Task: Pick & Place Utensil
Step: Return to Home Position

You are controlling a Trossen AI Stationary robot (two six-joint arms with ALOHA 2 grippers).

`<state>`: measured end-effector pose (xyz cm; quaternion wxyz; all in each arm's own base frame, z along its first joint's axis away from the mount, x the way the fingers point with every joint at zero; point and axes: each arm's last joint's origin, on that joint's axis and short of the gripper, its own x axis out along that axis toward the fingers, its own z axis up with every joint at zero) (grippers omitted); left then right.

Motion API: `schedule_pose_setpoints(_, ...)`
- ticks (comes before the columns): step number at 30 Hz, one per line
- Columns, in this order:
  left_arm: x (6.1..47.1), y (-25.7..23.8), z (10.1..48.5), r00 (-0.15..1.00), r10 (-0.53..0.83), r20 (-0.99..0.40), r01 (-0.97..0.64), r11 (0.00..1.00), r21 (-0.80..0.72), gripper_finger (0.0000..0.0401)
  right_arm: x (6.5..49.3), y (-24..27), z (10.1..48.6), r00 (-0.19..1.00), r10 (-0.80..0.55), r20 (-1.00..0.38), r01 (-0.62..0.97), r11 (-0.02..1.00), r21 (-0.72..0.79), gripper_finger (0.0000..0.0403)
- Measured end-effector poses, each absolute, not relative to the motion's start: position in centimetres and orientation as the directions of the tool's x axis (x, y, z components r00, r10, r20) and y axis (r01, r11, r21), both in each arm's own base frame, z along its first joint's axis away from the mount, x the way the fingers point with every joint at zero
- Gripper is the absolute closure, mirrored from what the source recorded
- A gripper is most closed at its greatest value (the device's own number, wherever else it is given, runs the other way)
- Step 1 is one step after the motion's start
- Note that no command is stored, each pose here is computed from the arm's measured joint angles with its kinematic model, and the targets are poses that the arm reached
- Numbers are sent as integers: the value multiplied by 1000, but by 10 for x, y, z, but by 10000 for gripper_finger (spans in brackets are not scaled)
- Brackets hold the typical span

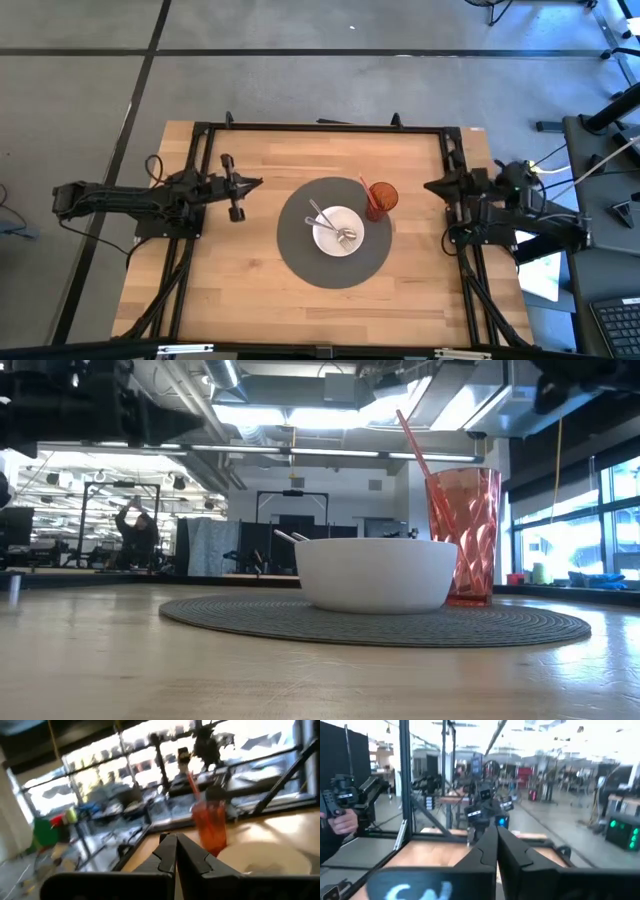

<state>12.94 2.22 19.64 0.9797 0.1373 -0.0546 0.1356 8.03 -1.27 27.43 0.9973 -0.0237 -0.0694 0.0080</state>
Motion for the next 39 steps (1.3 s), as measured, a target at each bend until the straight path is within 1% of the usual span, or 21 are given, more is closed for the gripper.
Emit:
schedule_pose_setpoints(2, 128, 22, 199, 956, 236, 174, -275, 928, 252, 397, 76, -12, 265, 988, 9, 151, 1, 998, -67, 399)
schedule_pose_setpoints(5, 126, 23, 202, 941, 277, 192, -319, 916, 241, 400, 74, -12, 245, 991, 7, 135, 3, 997, -72, 400)
schedule_pose_setpoints(8, 125, 23, 203, 933, 297, 205, -340, 913, 227, 399, 75, -12, 235, 985, 5, 173, 10, 997, -82, 399)
schedule_pose_setpoints(11, 125, 22, 203, 944, 256, 208, -301, 927, 225, 400, 81, -14, 222, 993, -28, 117, 39, 995, -87, 400)
schedule_pose_setpoints(15, 125, 21, 201, 954, 233, 189, -275, 931, 238, 399, 84, -15, 214, 993, -37, 112, 51, 991, -123, 399)
schedule_pose_setpoints(17, 126, 22, 198, 958, 244, 153, -278, 922, 269, 400, 87, -16, 204, 997, -27, 76, 36, 992, -122, 399)
schedule_pose_setpoints(21, 126, 23, 193, 952, 288, 107, -307, 902, 302, 399, 89, -16, 194, 998, -22, 52, 29, 991, -133, 399)
schedule_pose_setpoints(23, 126, 23, 194, 952, 286, 113, -307, 905, 295, 399, 90, -16, 192, 999, -4, 40, 9, 991, -130, 399)
schedule_pose_setpoints(27, 126, 22, 194, 961, 252, 115, -275, 918, 284, 400, 93, -14, 179, 996, 87, 17, -85, 992, -92, 398)
schedule_pose_setpoints(29, 126, 21, 194, 966, 230, 115, -254, 924, 285, 399, 96, -14, 171, 994, 98, 38, -95, 993, -68, 398)
schedule_pose_setpoints(33, 126, 21, 194, 970, 214, 115, -238, 934, 267, 399, 99, -13, 168, 994, 112, 18, -111, 993, -49, 398)
schedule_pose_setpoints(34, 126, 21, 194, 970, 214, 117, -238, 936, 260, 400, 99, -13, 167, 996, 89, 16, -88, 995, -51, 398)
schedule_pose_setpoints(37, 126, 21, 195, 968, 218, 123, -243, 937, 251, 399, 99, -15, 165, 999, -42, -5, 42, 998, -39, 400)
schedule_pose_setpoints(39, 126, 21, 195, 967, 224, 125, -249, 936, 250, 398, 99, -15, 165, 997, -71, -12, 70, 996, -60, 399)
